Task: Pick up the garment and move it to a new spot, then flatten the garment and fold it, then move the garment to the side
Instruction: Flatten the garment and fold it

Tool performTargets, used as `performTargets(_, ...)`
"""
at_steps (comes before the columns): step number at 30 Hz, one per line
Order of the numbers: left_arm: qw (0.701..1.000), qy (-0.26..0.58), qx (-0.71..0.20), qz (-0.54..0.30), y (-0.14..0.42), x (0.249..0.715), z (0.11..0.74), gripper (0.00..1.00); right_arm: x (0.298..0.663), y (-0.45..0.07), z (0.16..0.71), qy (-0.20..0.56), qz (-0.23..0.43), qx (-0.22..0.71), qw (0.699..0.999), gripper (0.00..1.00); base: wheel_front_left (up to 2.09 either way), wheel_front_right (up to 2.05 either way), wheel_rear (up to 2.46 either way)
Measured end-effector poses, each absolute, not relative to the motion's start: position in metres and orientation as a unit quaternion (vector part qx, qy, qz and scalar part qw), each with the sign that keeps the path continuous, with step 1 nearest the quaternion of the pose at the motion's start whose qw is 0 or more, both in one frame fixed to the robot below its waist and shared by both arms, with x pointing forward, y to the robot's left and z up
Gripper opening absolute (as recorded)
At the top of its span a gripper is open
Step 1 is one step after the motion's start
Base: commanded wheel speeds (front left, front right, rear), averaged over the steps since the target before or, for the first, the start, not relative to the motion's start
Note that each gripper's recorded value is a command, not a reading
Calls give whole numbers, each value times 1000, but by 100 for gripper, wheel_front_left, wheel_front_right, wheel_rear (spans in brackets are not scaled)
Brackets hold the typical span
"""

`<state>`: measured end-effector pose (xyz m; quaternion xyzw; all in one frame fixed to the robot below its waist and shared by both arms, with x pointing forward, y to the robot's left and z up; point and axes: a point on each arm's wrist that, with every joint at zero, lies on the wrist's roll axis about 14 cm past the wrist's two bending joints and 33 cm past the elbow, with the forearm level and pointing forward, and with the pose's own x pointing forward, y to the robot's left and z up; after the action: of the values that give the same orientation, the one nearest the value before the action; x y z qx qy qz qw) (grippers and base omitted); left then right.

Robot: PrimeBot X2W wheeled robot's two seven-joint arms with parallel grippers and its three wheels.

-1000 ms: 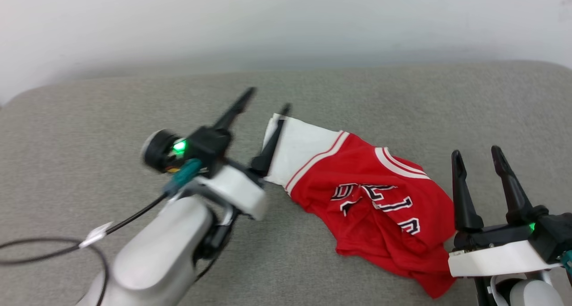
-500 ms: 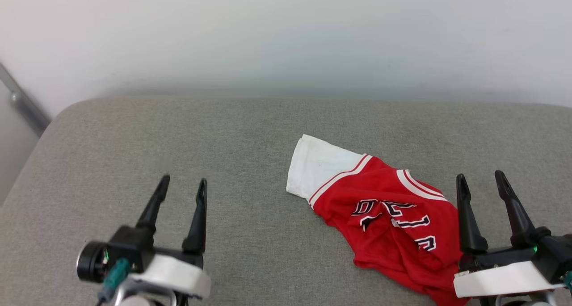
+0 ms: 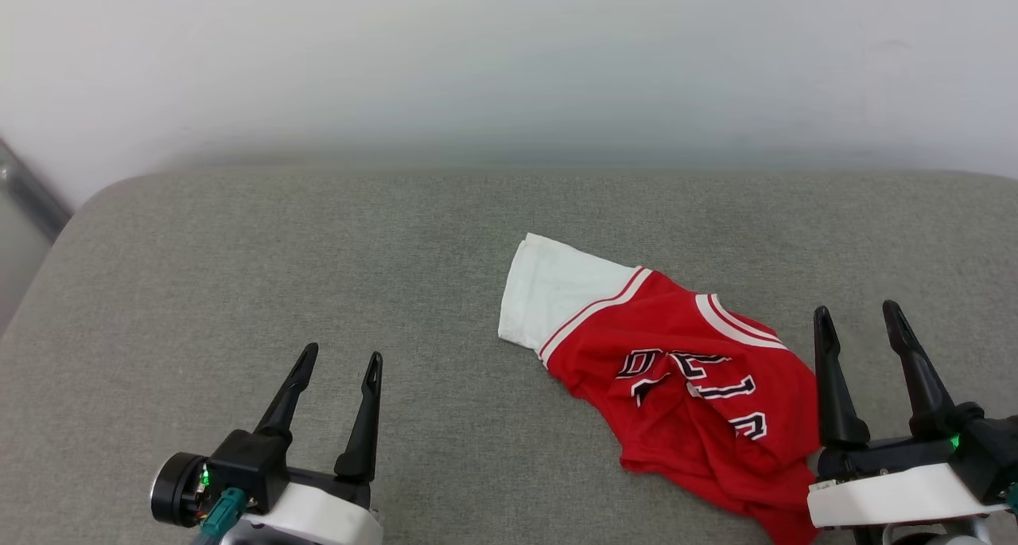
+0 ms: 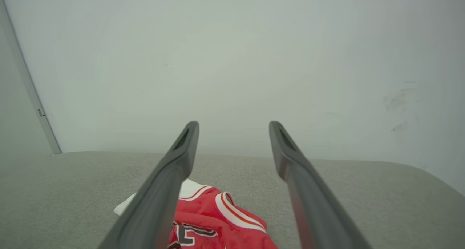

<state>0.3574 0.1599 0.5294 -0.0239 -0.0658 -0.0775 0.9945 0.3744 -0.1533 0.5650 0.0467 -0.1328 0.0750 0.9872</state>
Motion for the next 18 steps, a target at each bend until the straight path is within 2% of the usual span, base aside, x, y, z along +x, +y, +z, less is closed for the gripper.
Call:
performTargets(6,991,-72,-12,-113,148,376,533,100,377,-163,564,-132,61,44,988,100,0,0,0)
performTargets(11,981,-68,2,-182,123,415,549,100,390,-169,559,-127,51,41,990,100,0,0,0)
performTargets(18,959,23,33,-279,82,480,551,100,411,-174,549,-118,45,36,991,100,0,0,0)
